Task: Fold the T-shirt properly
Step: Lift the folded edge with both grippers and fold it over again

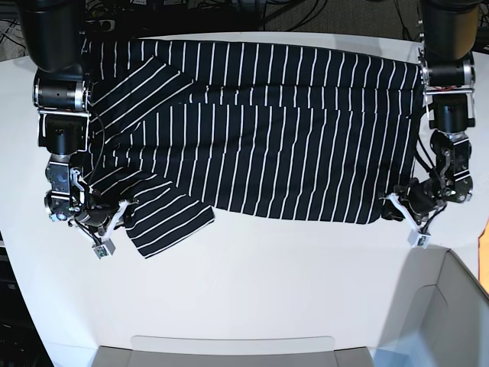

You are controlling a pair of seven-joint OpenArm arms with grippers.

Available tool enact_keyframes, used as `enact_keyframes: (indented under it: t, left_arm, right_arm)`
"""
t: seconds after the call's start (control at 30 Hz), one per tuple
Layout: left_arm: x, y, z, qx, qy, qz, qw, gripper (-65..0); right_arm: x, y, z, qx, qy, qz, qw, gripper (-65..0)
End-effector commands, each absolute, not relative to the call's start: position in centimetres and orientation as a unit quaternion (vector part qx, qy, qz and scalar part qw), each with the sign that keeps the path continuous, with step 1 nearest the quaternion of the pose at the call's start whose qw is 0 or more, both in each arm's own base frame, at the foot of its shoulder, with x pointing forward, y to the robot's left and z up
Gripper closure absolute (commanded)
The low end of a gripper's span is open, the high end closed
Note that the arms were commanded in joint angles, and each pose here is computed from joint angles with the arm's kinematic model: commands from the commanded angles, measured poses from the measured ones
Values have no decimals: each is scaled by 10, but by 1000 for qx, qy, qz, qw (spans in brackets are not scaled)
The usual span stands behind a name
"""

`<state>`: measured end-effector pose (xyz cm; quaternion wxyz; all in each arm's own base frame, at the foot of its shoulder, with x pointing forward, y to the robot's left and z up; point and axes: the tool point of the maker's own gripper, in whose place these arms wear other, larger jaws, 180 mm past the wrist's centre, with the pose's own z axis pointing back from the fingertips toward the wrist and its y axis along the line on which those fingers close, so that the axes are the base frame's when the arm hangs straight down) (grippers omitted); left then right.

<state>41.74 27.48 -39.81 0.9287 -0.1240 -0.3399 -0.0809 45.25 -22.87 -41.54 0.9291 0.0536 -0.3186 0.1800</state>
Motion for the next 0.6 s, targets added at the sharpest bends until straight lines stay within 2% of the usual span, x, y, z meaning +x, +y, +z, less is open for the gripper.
enact_keyframes:
  t: [0.0,0.3,0.57]
  left_arm:
    - [436,282,-373,-119,-374,-81,916,-166]
    - [439,274,-377,-104,-360,-126,918,-167]
    - [429,286,-396,-104,-351,-103,925,-167]
  right_arm:
    - [461,-236,-403,41,-325,185,927,-157]
    - [460,-236,-404,41,-324,184,927,-157]
    - [460,-236,-404,41,-324,184,927,-157]
